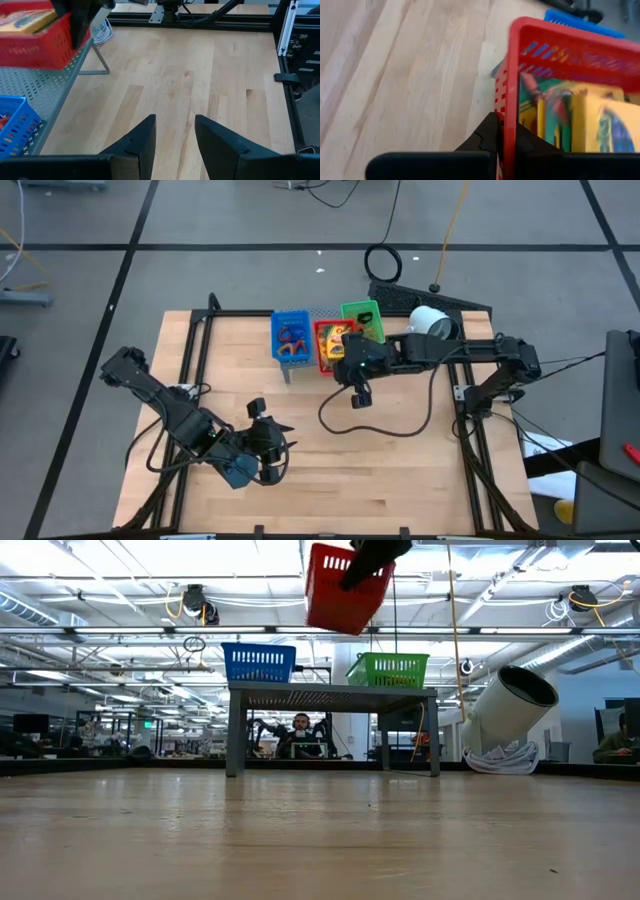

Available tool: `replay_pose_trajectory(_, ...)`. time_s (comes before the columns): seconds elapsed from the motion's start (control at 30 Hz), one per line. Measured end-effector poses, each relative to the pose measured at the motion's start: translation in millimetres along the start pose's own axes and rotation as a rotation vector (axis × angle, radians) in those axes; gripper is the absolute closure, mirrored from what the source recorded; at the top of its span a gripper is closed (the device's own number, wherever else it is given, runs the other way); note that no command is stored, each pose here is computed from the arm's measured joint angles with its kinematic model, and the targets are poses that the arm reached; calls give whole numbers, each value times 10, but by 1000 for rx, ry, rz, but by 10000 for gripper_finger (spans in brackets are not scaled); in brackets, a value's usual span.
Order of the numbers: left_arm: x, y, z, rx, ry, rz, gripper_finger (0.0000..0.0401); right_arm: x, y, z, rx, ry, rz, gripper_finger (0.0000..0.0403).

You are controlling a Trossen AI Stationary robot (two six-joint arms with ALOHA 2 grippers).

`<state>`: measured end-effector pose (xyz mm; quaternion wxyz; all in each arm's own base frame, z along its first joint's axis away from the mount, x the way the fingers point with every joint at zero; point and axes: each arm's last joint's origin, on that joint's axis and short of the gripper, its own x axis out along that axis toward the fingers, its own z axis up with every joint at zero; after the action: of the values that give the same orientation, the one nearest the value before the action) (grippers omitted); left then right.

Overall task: Pick & Place Office Desk Supplies
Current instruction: Put the red bin on the shelf

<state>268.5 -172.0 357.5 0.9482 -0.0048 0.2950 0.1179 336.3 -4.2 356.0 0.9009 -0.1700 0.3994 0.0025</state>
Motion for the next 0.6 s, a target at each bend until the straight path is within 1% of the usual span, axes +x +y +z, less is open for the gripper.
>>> replay_pose_trajectory(0.1,0,0,0,0,0,0,258,88,-4,-31,1,37,9,403)
replay_pose_trajectory(0.2,0,0,0,0,0,0,258,128,-36,-42,9,45,3,403)
replay_pose_trajectory(0.4,0,-7,-5,1,17,-27,258,138,-59,-49,15,48,0,403)
replay_pose_trajectory(0.6,0,-8,-5,1,17,-27,258,136,-57,-49,14,47,3,403)
